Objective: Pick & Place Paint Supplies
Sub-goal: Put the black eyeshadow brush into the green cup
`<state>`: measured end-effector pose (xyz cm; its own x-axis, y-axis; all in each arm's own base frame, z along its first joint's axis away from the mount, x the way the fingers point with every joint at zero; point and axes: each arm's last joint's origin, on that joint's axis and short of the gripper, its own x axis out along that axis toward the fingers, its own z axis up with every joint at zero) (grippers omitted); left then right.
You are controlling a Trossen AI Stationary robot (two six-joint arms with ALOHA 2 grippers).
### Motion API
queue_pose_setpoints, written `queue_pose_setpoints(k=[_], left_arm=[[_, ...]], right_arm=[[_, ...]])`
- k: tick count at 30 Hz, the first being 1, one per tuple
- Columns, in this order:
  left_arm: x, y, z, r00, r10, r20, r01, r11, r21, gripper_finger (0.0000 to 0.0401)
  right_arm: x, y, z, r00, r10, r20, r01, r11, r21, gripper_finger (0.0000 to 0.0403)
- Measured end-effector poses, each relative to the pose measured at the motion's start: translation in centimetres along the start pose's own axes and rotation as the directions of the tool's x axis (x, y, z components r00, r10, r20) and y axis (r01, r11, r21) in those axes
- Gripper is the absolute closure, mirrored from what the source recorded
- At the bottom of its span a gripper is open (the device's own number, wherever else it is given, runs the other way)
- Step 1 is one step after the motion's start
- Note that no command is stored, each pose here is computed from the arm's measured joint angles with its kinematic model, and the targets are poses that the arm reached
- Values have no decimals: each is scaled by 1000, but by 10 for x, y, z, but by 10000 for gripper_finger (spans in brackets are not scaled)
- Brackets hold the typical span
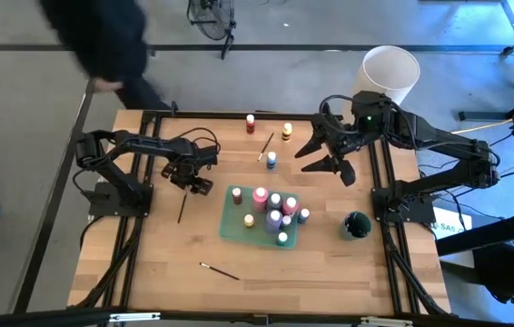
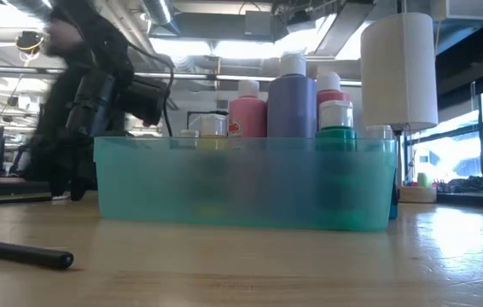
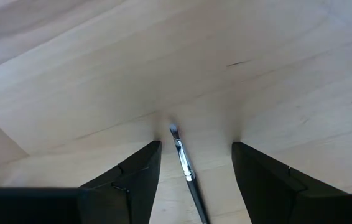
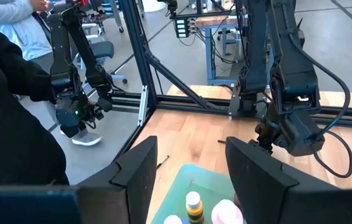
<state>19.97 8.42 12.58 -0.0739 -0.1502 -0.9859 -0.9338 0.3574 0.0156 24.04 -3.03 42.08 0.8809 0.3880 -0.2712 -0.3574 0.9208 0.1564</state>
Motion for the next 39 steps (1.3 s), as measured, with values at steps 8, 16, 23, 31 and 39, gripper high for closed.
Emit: queue_pose_setpoints(k=[8,16,23,31,39], left_arm=[[0,0,0,1000,-3,2,3,1000,-13,229],[0,-1,1,1000,-4,17,5,1000,-14,275],[0,-1,2,1000,-4,24,4,1000,-2,312],[-1,-1,2,999,11,41,-13,999,39,356],[-1,0,3,998,21,55,-24,998,49,397]], right_arm=[[0,0,2,1000,-1,14,1,1000,6,210],[0,0,4,999,-2,35,1,1000,16,210],[0,0,4,999,-2,39,2,1000,13,210],[0,0,5,999,-4,48,4,1000,7,210],[-2,-3,5,998,-19,52,18,1000,16,210]])
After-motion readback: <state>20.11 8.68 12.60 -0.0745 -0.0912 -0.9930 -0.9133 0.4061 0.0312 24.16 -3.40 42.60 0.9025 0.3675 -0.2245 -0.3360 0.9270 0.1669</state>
